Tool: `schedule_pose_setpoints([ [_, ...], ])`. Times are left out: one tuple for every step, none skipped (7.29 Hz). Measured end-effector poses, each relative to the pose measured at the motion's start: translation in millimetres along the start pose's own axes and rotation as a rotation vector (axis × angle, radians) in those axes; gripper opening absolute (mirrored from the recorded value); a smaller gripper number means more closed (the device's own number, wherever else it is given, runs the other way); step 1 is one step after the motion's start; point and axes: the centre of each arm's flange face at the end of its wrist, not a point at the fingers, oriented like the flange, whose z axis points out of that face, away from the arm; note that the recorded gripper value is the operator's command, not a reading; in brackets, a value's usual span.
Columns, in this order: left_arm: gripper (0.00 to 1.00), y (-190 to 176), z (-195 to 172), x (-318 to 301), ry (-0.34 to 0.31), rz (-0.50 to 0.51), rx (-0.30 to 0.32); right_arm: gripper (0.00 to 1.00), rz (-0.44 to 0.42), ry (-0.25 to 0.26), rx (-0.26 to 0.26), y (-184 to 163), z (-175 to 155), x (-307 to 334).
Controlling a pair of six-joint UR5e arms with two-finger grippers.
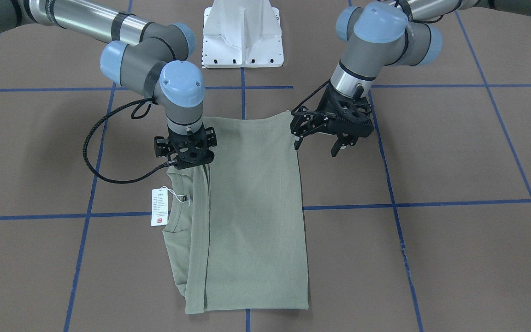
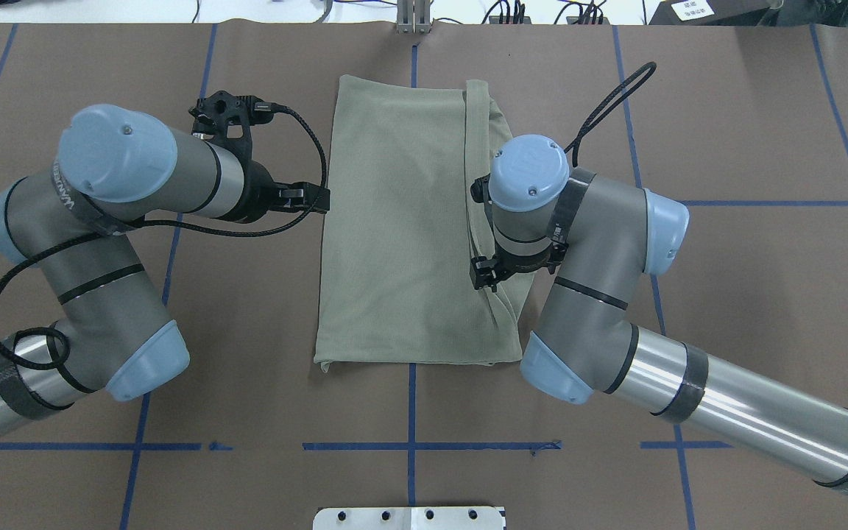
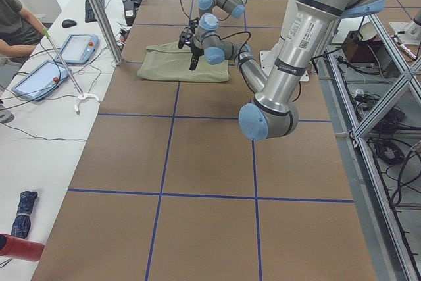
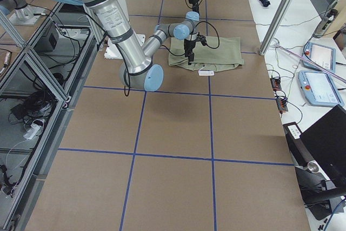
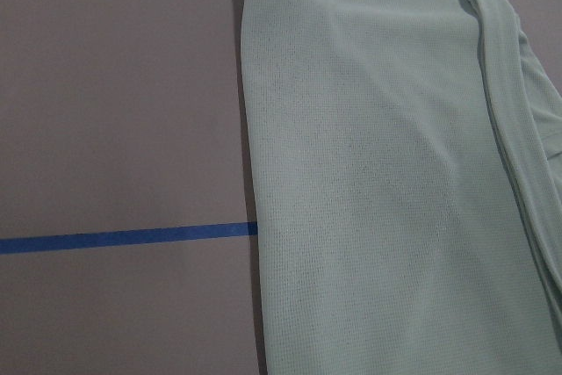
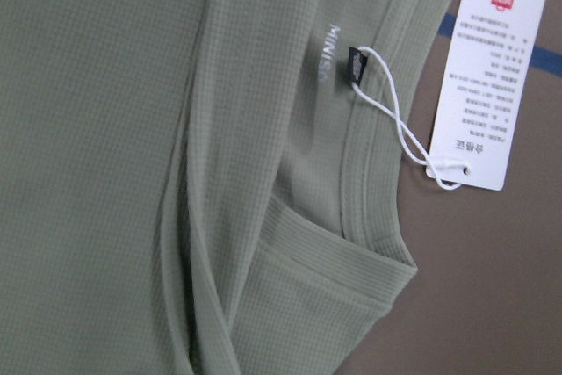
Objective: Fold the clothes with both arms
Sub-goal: 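Slide the right gripper along the shirt's side edge toward the far end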
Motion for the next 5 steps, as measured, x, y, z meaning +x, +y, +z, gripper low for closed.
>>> schedule_pose_setpoints([
  [1.00,0,0,0,-0.001,0.000,0.000,1.00,-0.003,-0.004,0.003,-4,6,-2],
  [1.00,0,1,0,-0.001,0.000,-0.001,1.00,-0.004,-0.005,0.001,-5,12,-1],
  [1.00,0,1,0,0.000,0.000,-0.001,1.00,-0.003,-0.004,-0.004,-5,17,1],
  [1.00,0,1,0,0.000,0.000,-0.001,1.00,-0.001,0.000,-0.009,-4,21,4],
  [1.00,0,1,0,0.000,0.001,0.000,1.00,0.001,0.002,-0.013,-4,23,8],
])
